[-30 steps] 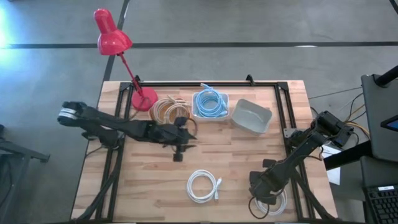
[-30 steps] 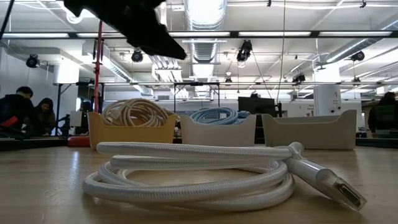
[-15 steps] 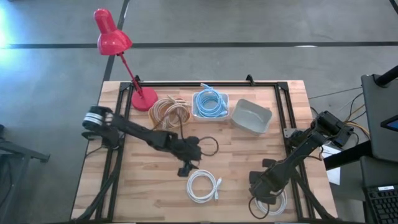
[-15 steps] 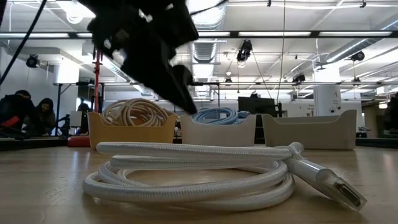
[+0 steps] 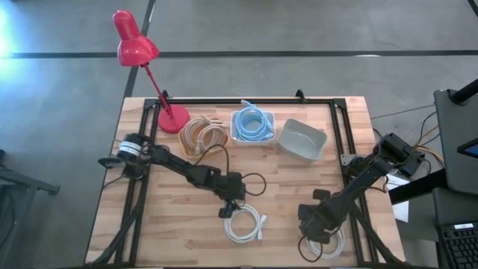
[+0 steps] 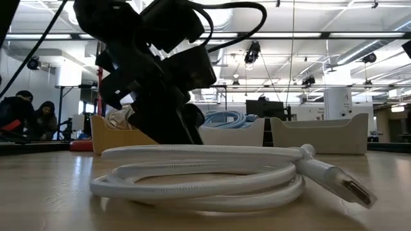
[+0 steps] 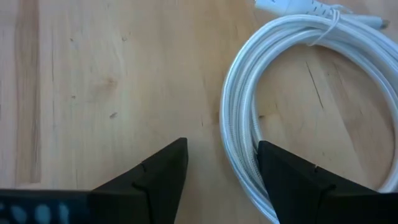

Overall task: Pick & Place USB Port
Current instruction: Put the left white usb cable into the grey bin

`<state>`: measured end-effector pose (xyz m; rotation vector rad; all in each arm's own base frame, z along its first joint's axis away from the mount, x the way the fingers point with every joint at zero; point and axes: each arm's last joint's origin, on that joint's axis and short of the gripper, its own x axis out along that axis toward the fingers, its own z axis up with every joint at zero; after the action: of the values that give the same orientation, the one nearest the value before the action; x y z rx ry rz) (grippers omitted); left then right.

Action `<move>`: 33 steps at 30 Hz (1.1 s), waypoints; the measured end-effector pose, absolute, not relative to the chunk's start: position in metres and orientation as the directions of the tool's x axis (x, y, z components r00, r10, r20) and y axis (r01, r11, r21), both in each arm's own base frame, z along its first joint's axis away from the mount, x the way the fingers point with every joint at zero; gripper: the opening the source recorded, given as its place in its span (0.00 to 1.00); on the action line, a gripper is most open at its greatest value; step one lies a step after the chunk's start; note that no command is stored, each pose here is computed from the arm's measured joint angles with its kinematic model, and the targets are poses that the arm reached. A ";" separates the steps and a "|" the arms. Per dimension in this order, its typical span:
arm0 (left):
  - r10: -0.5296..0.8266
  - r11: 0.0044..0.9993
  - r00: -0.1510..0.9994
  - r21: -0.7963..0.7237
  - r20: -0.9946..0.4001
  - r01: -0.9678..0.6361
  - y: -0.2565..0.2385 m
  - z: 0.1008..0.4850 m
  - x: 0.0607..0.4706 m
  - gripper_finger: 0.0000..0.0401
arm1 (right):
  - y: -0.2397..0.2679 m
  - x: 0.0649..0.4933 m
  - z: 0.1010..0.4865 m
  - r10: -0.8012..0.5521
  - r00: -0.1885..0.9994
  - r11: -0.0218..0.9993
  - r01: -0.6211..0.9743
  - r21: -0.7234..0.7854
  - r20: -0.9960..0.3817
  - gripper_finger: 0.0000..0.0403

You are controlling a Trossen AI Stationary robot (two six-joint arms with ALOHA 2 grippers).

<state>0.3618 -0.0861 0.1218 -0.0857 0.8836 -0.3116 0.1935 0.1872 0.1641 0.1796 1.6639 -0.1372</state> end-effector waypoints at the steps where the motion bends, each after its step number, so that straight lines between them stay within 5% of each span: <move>1: -0.302 0.952 0.591 -0.203 -0.748 0.230 -0.086 0.121 0.362 0.55 | 0.186 0.194 0.164 0.031 -0.091 0.982 0.189 0.013 -0.995 0.02; 12: -0.278 0.957 0.614 -0.161 -0.738 0.240 -0.084 0.131 0.360 0.52 | 0.167 0.213 0.164 -0.115 0.057 0.984 0.143 -0.106 -0.992 0.02; 24: -0.343 0.938 0.571 -0.240 -0.746 0.250 -0.081 0.130 0.359 0.04 | 0.142 0.239 0.166 -0.290 0.232 0.950 0.184 -0.251 -0.929 0.02; 29: -0.320 0.947 0.585 -0.227 -0.745 0.229 -0.075 0.137 0.357 0.08 | 0.131 0.246 0.170 -0.494 0.353 0.869 0.234 -0.437 -0.794 0.02; 33: -0.307 0.951 0.607 -0.204 -0.733 0.234 -0.073 0.150 0.354 0.08 | 0.123 0.250 0.171 -0.526 0.351 0.849 0.171 -0.499 -0.774 0.02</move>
<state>0.3536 -0.0733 0.1500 -0.0908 0.8642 -0.3127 0.2502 0.1232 0.1706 -0.3607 1.1277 -0.4640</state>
